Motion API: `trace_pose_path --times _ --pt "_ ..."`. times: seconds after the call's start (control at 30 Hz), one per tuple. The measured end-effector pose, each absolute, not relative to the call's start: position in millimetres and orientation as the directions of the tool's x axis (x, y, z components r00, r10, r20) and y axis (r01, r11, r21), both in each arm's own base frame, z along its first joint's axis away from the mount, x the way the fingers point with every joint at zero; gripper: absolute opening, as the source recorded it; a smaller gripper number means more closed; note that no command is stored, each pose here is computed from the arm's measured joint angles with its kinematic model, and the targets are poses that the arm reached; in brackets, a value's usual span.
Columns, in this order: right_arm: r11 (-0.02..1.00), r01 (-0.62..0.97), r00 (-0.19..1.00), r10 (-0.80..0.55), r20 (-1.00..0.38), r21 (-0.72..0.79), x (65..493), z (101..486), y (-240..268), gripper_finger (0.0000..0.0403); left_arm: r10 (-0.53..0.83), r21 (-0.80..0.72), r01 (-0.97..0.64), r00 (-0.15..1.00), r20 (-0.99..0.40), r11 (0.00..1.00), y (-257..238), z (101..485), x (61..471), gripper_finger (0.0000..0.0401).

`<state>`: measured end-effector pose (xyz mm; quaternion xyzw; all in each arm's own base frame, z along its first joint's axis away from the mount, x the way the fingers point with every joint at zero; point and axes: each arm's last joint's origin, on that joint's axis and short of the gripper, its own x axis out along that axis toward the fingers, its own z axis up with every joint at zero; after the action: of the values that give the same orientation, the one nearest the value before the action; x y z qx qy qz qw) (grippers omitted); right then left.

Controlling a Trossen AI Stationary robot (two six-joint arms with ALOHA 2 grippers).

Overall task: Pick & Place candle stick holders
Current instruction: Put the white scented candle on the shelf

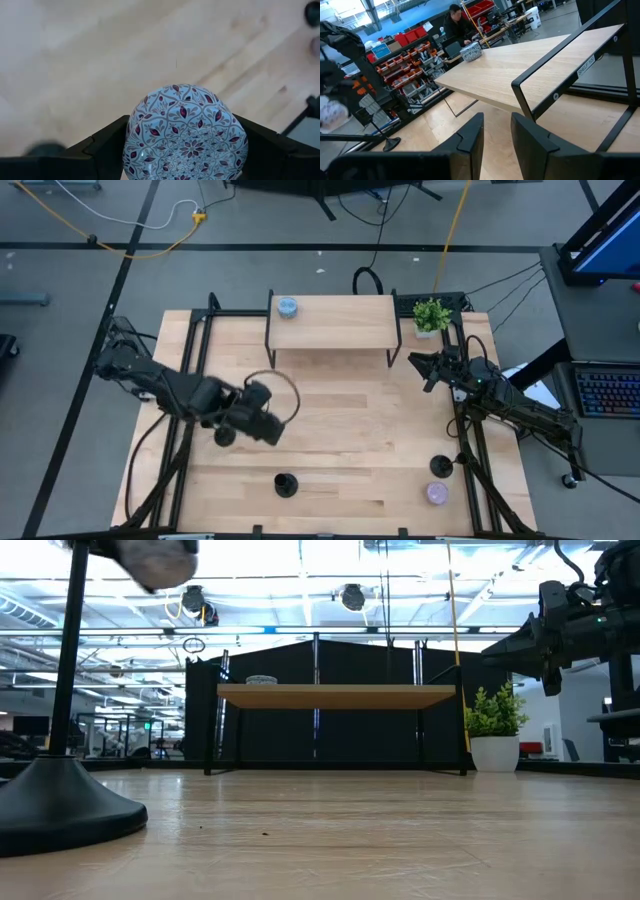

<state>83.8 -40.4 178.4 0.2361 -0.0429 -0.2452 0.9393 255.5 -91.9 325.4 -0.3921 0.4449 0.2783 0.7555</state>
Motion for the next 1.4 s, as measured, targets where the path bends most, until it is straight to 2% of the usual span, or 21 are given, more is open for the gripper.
trace_pose_path --times 0.33,0.77,0.97,1.4 --pt "0.768 0.441 0.876 -0.481 -0.035 0.464 84 178 -40 0.0089 0.238 -0.322 -0.743 0.538 -0.808 0.586 -34 364 272 0.0299" --pt "0.768 0.441 0.876 -0.481 -0.035 0.464 84 178 -40 0.0089 0.406 -0.291 -0.799 0.537 -0.74 0.526 33 380 277 0.0299" --pt "0.768 0.441 0.876 -0.481 -0.035 0.464 84 178 -40 0.0089 0.455 -0.278 -0.807 0.539 -0.709 0.522 60 374 292 0.0299" --pt "0.768 0.441 0.876 -0.481 -0.035 0.464 84 178 -40 0.0089 0.458 -0.18 -0.86 0.418 -0.784 0.477 129 345 299 0.0299"
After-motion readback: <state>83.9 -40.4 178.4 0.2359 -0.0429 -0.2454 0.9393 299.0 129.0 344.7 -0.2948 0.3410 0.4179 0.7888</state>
